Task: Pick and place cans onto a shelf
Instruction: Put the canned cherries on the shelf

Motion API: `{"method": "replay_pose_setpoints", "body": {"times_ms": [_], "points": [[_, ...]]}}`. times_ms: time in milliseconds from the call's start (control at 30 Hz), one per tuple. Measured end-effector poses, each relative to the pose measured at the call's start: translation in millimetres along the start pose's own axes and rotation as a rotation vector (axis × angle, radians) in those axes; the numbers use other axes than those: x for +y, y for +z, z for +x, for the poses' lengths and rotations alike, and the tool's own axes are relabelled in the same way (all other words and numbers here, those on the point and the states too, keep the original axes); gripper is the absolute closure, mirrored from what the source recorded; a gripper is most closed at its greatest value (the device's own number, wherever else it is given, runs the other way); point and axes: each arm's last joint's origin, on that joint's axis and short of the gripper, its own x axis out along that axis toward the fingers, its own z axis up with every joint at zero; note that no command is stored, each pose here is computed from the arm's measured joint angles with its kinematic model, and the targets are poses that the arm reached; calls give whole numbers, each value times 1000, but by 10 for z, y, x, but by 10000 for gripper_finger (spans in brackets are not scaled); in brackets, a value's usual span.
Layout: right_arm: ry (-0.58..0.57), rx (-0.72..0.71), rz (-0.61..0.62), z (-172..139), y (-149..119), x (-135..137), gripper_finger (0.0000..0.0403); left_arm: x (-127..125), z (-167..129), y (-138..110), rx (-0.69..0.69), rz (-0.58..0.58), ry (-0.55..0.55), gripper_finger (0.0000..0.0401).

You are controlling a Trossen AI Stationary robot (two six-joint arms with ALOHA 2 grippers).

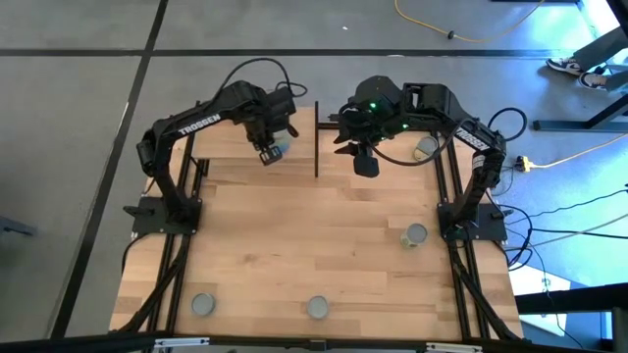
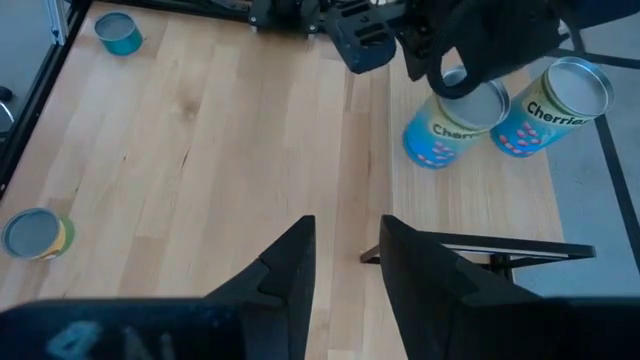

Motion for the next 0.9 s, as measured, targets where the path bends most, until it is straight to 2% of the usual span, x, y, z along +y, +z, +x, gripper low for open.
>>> {"method": "replay_pose_setpoints", "body": {"times_ms": [500,700,900], "points": [[-1,-3,0,0,3,-2,287,46,128,159,-52,37,12,401],[-2,-6,0,0,5,-5,287,6,189,265,-105,91,8,401],[-3,-8,-1,0,8,-5,287,5,208,339,-160,89,14,401]]}}
